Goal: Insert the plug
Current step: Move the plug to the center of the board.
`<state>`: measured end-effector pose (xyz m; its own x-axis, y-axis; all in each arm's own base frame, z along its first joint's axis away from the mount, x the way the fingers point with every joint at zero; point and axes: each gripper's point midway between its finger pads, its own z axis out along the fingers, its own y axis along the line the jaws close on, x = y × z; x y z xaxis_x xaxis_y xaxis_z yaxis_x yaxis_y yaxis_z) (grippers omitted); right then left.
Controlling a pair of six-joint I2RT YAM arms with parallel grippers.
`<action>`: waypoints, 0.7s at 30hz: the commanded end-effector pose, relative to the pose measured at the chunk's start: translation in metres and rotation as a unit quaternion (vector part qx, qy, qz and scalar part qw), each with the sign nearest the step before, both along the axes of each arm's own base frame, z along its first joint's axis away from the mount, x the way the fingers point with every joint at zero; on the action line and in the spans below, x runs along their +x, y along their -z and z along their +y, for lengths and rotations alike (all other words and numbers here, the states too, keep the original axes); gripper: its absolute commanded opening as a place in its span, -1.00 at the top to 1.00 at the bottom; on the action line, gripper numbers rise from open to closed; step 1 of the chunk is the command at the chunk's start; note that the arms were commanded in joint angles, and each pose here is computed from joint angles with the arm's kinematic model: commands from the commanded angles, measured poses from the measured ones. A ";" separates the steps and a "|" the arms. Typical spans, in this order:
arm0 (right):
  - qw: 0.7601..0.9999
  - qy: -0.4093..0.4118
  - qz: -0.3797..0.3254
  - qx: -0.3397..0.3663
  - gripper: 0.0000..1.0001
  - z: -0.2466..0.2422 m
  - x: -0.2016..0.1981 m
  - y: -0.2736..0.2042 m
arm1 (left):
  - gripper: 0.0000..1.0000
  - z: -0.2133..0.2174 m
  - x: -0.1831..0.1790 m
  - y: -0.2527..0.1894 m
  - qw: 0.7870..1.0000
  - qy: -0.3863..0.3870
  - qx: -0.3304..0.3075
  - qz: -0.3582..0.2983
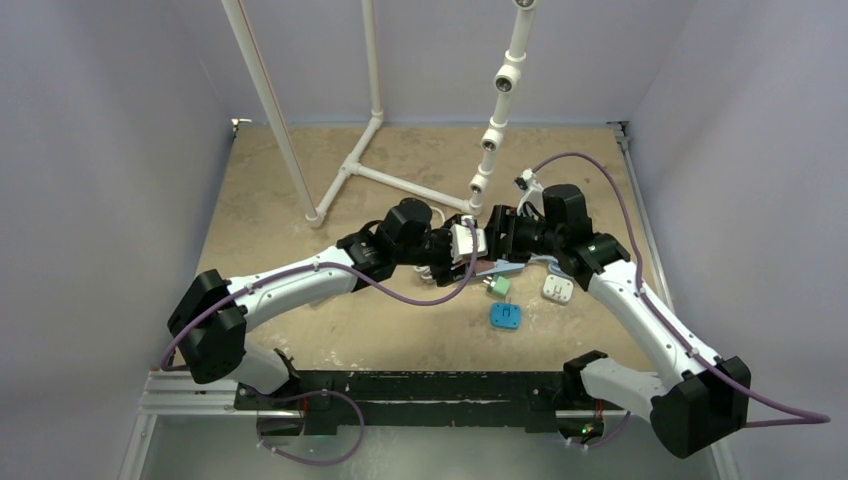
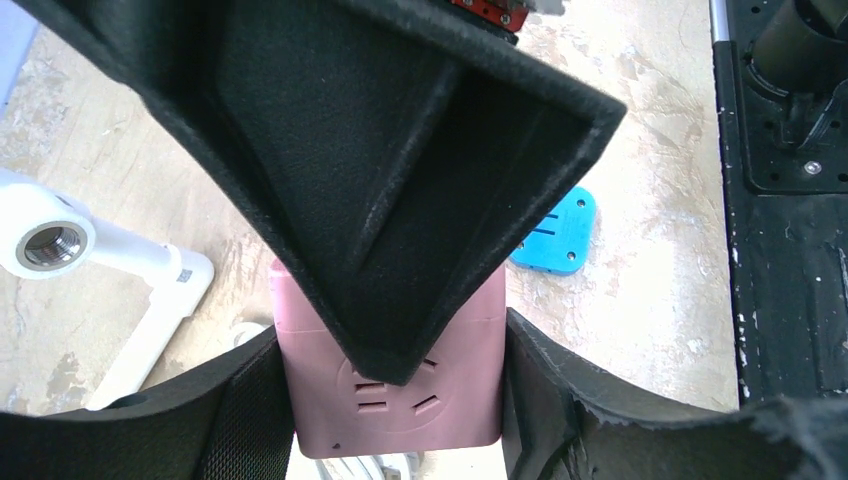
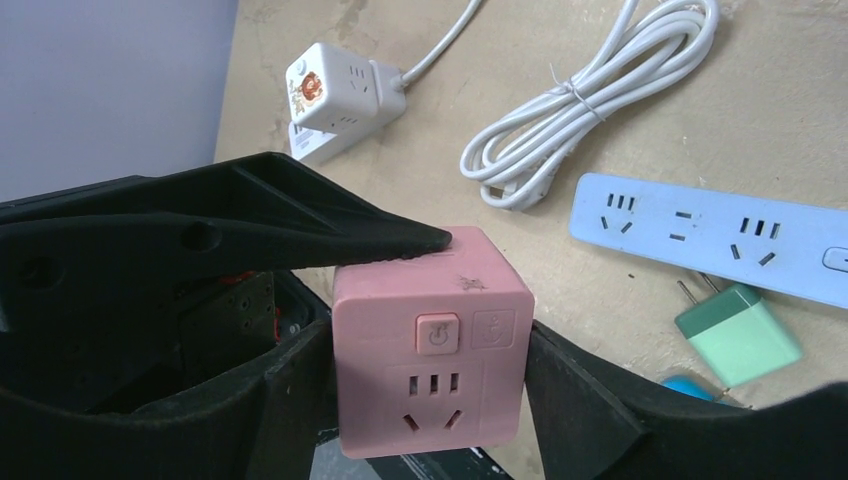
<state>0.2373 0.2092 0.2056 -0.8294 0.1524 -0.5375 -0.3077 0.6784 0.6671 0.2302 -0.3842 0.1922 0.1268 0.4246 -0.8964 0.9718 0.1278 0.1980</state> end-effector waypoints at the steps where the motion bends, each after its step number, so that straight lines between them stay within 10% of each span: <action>1: 1.000 -0.015 0.001 -0.002 -0.37 0.002 -0.001 -0.001 | 1.00 -0.006 0.011 -0.023 0.999 -0.015 -0.032 -0.027; 3: 1.000 -0.021 0.008 0.003 -0.18 0.004 -0.004 0.001 | 1.00 -0.007 0.012 -0.025 0.999 -0.018 -0.035 -0.030; 6: 1.000 -0.013 0.009 0.003 0.81 0.003 -0.003 0.001 | 0.87 -0.009 0.013 -0.024 0.999 -0.022 -0.039 -0.021; 9: 0.999 0.028 0.006 -0.046 1.00 -0.014 0.007 0.007 | -0.76 -0.011 0.017 -0.020 0.999 -0.042 -0.033 -0.008; 10: 0.996 0.051 0.007 -0.075 1.00 -0.025 0.012 0.012 | -0.91 -0.009 0.018 -0.018 0.998 -0.049 -0.030 -0.008; 21: 0.913 0.248 0.030 -0.323 1.00 -0.131 0.034 0.041 | -0.98 0.028 0.015 0.034 0.994 -0.098 0.049 0.021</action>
<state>0.2592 0.1156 0.1570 -0.8142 0.1898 -0.5487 0.0500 0.9645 0.2594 0.2462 -0.3667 0.1605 0.0270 0.5125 -0.8583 0.9477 0.2599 0.1851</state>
